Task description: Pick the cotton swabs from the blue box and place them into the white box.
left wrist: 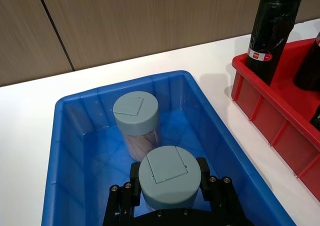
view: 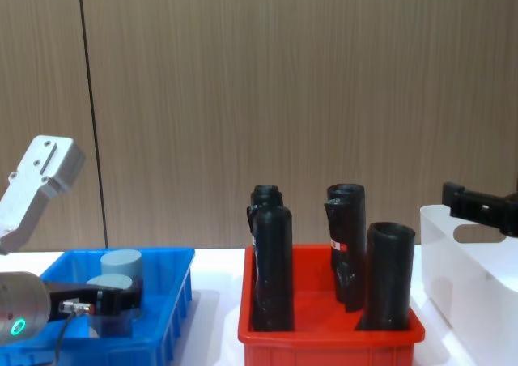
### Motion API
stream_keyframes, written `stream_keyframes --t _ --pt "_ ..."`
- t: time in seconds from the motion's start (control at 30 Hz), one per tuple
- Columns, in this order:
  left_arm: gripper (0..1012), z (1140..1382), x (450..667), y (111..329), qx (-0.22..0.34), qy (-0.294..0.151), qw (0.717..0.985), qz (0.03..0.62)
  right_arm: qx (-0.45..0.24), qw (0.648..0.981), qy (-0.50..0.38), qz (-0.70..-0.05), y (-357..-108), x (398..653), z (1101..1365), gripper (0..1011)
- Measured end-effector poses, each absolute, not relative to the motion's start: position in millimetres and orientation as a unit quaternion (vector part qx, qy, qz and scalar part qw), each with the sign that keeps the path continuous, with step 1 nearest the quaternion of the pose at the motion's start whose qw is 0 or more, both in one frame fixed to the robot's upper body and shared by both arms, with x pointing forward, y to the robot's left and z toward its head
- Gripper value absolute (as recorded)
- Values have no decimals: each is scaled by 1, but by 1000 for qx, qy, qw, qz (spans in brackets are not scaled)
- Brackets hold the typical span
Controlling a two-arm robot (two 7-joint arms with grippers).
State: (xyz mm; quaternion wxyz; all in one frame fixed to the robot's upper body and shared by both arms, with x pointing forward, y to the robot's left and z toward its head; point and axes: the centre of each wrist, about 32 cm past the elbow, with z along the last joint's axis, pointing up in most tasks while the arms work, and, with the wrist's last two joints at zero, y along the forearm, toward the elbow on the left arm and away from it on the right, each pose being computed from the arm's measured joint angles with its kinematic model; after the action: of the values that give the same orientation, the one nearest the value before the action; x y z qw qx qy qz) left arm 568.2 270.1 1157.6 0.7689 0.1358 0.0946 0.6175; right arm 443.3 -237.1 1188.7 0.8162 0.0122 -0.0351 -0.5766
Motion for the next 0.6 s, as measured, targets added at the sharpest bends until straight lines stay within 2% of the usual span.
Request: stream_keyframes --t 0.33,0.6 --pt "669 1166 562 266 126 67 771 621 12 816 -35 -577 -237 443 1189 1001" --pt "669 1187 550 257 114 15 783 612 12 816 -35 -577 -237 443 1189 1001"
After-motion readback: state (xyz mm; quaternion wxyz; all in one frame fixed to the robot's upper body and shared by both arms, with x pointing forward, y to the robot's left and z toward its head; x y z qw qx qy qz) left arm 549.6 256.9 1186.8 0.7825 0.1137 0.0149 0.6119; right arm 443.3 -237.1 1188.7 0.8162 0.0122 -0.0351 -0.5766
